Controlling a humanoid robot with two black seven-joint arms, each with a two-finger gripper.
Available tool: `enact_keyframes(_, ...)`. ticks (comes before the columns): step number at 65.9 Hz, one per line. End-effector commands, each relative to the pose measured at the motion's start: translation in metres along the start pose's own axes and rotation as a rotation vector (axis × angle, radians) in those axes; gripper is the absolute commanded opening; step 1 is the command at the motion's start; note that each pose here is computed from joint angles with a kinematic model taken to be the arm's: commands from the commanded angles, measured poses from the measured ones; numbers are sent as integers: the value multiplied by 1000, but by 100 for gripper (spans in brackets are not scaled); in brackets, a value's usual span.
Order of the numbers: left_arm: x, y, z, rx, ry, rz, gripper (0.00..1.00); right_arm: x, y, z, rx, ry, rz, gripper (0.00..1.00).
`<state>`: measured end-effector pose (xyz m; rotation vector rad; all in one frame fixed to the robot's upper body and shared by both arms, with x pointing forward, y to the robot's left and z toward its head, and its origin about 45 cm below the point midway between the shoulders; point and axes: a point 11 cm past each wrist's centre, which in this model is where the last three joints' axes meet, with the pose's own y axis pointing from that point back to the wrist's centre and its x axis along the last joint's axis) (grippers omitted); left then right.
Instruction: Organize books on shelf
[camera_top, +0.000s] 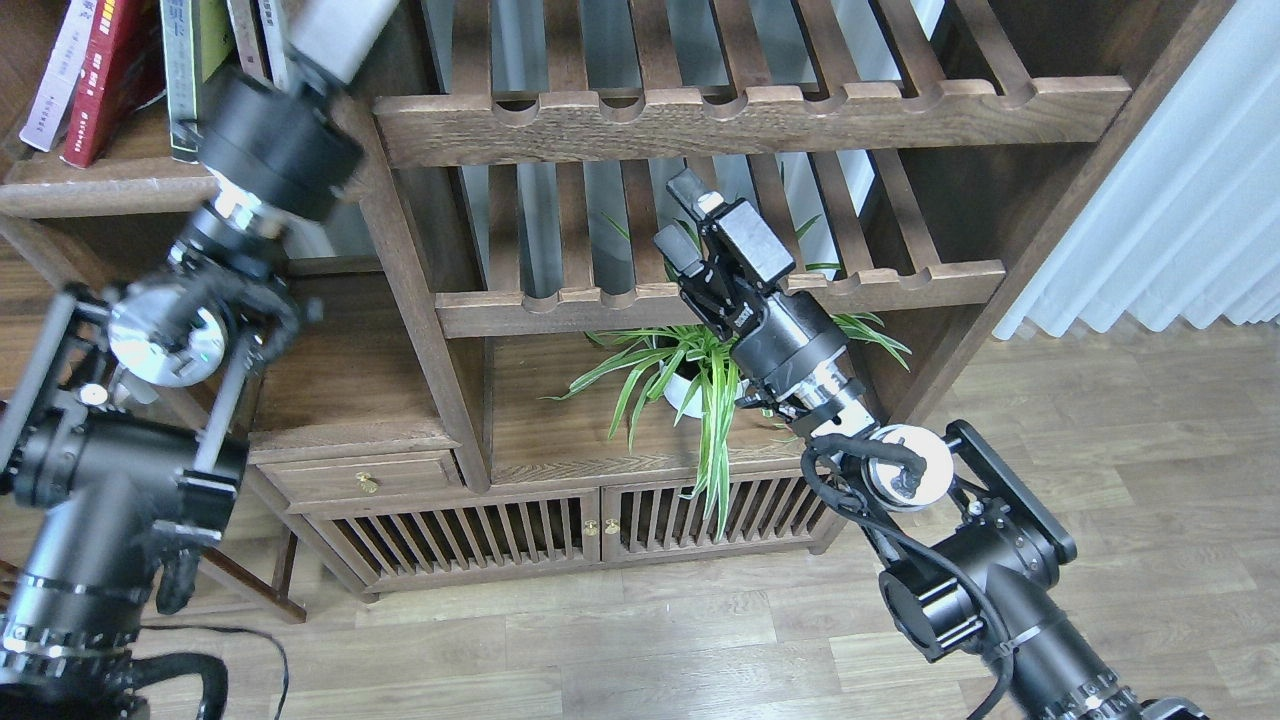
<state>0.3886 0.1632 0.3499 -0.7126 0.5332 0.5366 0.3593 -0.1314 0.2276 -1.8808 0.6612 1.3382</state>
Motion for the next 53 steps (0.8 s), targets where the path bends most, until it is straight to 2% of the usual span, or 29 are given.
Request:
enact_keyframes(1,12,20,-29,51,48,53,66,-1,0,0,0,1,-8,98)
enact_keyframes(29,24,56,-84,153,141,136,71,-1,2,2,-1,-5,-8,99)
enact_keyframes(53,23,55,-86,157,142,133,73,-2,1,1,-1,-1,-11,99)
